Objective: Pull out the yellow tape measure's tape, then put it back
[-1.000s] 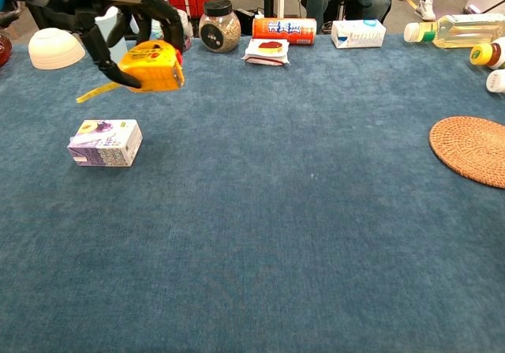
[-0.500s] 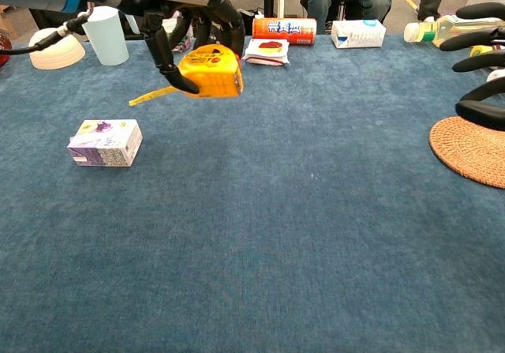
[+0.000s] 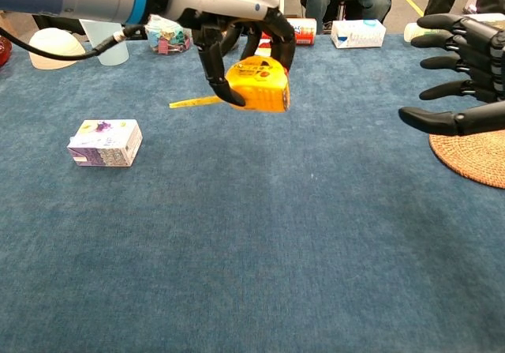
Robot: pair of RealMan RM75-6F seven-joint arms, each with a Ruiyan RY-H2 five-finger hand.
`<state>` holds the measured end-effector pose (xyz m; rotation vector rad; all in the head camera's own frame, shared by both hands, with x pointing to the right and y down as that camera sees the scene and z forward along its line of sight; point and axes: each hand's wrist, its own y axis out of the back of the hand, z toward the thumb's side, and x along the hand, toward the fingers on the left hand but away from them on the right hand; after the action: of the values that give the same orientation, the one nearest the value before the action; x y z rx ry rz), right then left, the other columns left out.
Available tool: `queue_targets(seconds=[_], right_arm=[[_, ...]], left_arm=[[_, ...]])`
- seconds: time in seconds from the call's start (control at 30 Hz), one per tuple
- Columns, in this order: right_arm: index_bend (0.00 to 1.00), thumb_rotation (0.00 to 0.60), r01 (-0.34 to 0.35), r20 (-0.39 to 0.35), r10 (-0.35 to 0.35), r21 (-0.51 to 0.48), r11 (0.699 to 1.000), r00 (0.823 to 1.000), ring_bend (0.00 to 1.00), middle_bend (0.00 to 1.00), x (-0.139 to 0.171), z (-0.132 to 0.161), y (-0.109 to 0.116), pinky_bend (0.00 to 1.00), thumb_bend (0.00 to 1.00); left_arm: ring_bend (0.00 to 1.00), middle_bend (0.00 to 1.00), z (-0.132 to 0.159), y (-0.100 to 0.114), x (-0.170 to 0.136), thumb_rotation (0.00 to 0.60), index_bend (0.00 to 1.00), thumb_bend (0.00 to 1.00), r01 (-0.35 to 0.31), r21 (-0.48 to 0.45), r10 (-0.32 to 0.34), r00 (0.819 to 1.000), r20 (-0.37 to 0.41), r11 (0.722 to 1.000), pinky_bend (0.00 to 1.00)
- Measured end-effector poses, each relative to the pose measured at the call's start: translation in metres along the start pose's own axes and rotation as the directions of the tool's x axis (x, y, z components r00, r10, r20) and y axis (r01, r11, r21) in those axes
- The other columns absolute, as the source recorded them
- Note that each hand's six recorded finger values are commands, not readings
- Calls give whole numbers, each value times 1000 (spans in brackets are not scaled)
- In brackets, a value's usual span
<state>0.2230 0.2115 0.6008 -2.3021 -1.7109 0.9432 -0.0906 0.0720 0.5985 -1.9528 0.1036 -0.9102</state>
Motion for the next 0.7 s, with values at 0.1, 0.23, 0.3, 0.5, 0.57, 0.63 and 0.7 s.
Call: queue_targets(seconds=[0.1,0.23,0.3,0.5,0.57,0.63,0.7], right_arm=[[0,600,5,3,-5,-1,1000,1000,85,51,-4,2,-7,178,279],[0,600,17,5,-17,24,1000,1000,76,43,-7,2,-14,170,279],[0,600,26,5,-26,41,999,1000,72,39,-9,3,-18,162,280],[0,600,45,3,-45,84,995,999,58,25,-14,6,-28,140,279],[0,600,52,5,-52,99,994,999,54,21,-16,7,-30,135,279],[0,600,56,12,-58,111,992,998,50,18,-17,6,-34,134,278],[0,600,55,23,-58,115,992,998,47,15,-19,6,-37,132,279]], left_arm=[[421,373,7,0,4,600,529,362,0,17,0,1000,20,1000,519],[421,373,12,2,9,600,529,362,-4,29,3,999,34,1000,519],[421,373,13,2,10,600,529,362,0,22,-1,999,35,1000,519],[421,374,15,4,14,600,538,362,7,28,-8,1000,31,1000,519],[421,374,15,6,16,600,542,360,4,28,-5,1000,23,1000,519],[421,375,15,6,17,600,543,358,4,13,-5,1000,14,1000,519],[421,378,16,7,19,600,543,357,3,2,-3,1000,1,1000,519]])
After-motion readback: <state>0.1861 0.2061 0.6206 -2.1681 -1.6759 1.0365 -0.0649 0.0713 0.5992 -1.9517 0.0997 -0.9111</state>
